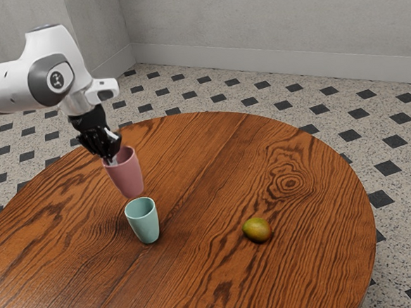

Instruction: Place the left cup onto the right cup

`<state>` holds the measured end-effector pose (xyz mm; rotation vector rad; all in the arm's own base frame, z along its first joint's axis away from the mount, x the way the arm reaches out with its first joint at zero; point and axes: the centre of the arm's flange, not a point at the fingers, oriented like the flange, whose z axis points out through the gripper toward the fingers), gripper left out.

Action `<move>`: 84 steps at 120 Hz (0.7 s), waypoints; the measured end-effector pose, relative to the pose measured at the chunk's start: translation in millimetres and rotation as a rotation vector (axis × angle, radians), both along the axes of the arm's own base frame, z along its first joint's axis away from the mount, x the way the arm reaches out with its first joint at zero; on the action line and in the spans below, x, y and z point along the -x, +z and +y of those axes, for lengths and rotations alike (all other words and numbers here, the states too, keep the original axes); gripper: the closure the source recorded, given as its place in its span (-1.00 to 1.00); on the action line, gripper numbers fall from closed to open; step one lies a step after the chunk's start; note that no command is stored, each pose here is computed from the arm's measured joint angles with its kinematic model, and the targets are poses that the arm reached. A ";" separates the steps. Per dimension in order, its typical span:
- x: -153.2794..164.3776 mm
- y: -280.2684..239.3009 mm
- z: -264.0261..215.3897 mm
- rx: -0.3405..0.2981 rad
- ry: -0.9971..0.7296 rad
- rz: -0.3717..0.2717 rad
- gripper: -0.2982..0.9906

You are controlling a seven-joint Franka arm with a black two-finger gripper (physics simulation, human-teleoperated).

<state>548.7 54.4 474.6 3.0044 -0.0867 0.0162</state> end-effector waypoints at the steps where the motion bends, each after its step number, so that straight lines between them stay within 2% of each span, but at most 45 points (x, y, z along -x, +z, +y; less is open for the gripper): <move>1: 0.7 -0.4 -0.9 0.001 -0.002 0.002 0.68; 25: 4.2 -14.4 -16.3 -0.006 -0.036 0.035 0.68; 57: 2.2 -25.2 -19.6 -0.054 -0.058 0.007 0.68; 84: 1.0 -34.6 -14.7 -0.067 -0.050 -0.004 0.68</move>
